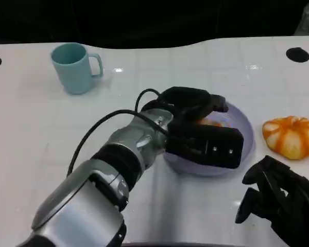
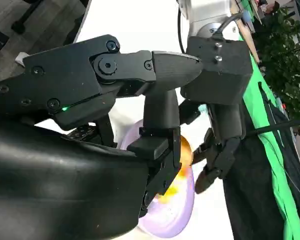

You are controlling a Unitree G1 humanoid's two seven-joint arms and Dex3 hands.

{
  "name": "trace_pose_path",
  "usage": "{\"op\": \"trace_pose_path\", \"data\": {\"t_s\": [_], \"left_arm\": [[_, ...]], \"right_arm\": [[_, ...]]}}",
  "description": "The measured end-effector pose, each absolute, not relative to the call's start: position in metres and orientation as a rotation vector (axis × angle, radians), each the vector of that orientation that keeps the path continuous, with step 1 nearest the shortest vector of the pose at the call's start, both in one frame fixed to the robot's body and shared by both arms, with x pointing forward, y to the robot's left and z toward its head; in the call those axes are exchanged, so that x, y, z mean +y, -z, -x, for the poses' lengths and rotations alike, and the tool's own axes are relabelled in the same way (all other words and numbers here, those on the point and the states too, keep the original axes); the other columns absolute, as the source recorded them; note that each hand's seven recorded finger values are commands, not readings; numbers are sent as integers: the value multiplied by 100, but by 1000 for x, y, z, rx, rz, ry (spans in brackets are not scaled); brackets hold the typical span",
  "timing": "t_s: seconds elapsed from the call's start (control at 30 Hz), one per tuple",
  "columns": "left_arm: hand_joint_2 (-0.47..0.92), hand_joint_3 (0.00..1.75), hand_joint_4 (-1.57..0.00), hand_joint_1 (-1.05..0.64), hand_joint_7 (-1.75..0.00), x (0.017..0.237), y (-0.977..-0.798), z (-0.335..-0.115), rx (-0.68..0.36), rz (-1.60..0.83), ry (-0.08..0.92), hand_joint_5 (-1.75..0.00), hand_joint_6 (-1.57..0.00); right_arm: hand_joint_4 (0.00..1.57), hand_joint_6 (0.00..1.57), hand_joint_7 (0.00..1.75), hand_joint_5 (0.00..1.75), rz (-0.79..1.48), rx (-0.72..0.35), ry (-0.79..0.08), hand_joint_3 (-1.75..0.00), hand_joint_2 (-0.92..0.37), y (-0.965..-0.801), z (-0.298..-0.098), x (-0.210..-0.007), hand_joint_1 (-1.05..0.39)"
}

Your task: Grasp the bread from the table and place it into the plate.

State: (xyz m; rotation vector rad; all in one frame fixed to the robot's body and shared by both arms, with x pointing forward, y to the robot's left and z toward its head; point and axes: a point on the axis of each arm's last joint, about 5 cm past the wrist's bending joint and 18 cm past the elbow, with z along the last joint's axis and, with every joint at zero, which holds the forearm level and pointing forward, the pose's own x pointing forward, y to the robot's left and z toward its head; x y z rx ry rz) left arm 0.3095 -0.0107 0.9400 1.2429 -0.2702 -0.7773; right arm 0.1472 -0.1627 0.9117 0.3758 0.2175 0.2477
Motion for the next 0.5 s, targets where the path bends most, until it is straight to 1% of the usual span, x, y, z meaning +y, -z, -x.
{"op": "trace_pose_path", "data": {"t_s": [0.07, 0.17, 0.33, 0.5], "left_arm": [[92, 46, -7, -85, 0, -12, -941, -310, -236, -1279, 804, -4, -9], [92, 49, -4, -90, -1, -12, -942, -311, -197, -1303, 841, -3, -10], [92, 48, -9, -89, -3, -6, -946, -315, -97, -1237, 927, -5, -15], [92, 48, -12, -88, -5, 2, -955, -322, -84, -1153, 949, -7, -19]], "right_arm": [[63, 47, 163, 175, -375, 217, -247, -37, -92, -912, -147, -163, -45], [64, 48, 163, 175, -375, 216, -249, -36, -92, -912, -147, -163, -46], [64, 49, 162, 175, -373, 211, -249, -36, -92, -912, -148, -163, -45], [65, 49, 162, 175, -373, 211, -250, -36, -92, -911, -149, -163, -45]]}}
